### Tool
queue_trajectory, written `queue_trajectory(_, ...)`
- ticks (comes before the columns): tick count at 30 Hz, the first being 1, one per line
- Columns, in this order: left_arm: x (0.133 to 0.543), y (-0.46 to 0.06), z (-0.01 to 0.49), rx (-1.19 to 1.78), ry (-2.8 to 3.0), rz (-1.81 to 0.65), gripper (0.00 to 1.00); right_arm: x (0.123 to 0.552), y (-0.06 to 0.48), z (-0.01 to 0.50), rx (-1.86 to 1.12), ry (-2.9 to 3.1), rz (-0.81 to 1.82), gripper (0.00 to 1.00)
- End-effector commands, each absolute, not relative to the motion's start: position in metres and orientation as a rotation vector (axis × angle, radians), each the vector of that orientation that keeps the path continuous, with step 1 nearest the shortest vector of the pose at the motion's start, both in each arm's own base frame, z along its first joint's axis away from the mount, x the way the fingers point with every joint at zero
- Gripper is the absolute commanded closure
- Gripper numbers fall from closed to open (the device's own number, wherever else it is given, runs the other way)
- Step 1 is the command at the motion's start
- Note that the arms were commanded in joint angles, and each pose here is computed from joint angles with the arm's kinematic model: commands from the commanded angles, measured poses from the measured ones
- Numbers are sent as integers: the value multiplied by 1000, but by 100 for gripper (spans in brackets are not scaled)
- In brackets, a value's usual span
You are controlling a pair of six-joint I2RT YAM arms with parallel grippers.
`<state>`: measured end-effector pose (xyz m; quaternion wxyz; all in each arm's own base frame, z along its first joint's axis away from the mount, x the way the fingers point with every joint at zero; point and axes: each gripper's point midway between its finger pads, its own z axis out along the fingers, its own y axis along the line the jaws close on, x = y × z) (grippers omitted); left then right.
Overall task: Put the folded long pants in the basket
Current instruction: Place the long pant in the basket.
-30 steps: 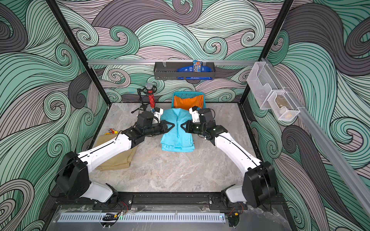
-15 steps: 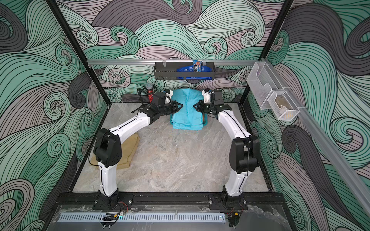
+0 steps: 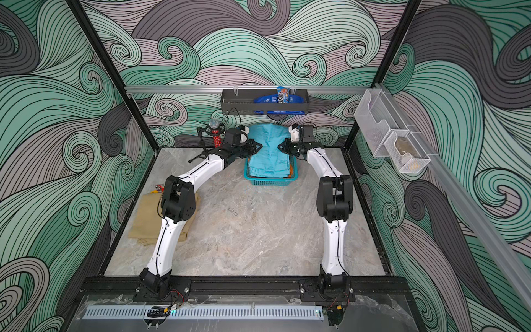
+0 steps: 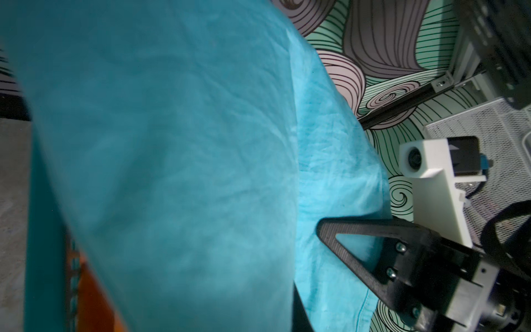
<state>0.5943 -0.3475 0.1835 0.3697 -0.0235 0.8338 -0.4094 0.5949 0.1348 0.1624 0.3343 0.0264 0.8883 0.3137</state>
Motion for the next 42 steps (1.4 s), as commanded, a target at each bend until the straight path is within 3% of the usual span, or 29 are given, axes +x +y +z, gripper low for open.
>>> queue_trajectory(1,611,-338,185,-90,2097,-1078,100,607,127,157,72,2303,802,100)
queue_trajectory(6,615,-336,170,-102,2104,-1062,98,615,127,133,85,2333,791,98)
queue_trajectory(7,617,-334,170,-103,2097,-1063,83,616,125,130,87,2336,779,85)
queue_trajectory(8,619,-332,170,-106,2091,-1064,53,618,122,128,91,2336,755,68)
queue_trajectory(10,624,-328,178,-110,2074,-1060,13,620,113,134,100,2324,698,39)
queue_trajectory(11,625,-326,183,-105,2063,-1055,2,622,107,140,106,2311,667,20)
queue_trajectory(12,625,-326,189,-85,2050,-1057,1,623,102,148,110,2296,644,2)
queue_trajectory(13,624,-325,196,-65,2039,-1054,2,626,96,156,114,2277,632,0)
queue_trajectory(21,613,-307,225,7,2044,-930,1,614,63,232,120,2153,603,0)
queue_trajectory(28,561,-298,239,78,2082,-957,1,548,70,241,101,2197,577,0)
queue_trajectory(34,483,-253,242,98,2108,-871,2,461,149,223,-26,2269,595,1)
queue_trajectory(42,395,-107,189,-284,2134,-684,1,356,289,202,-86,2207,936,1)
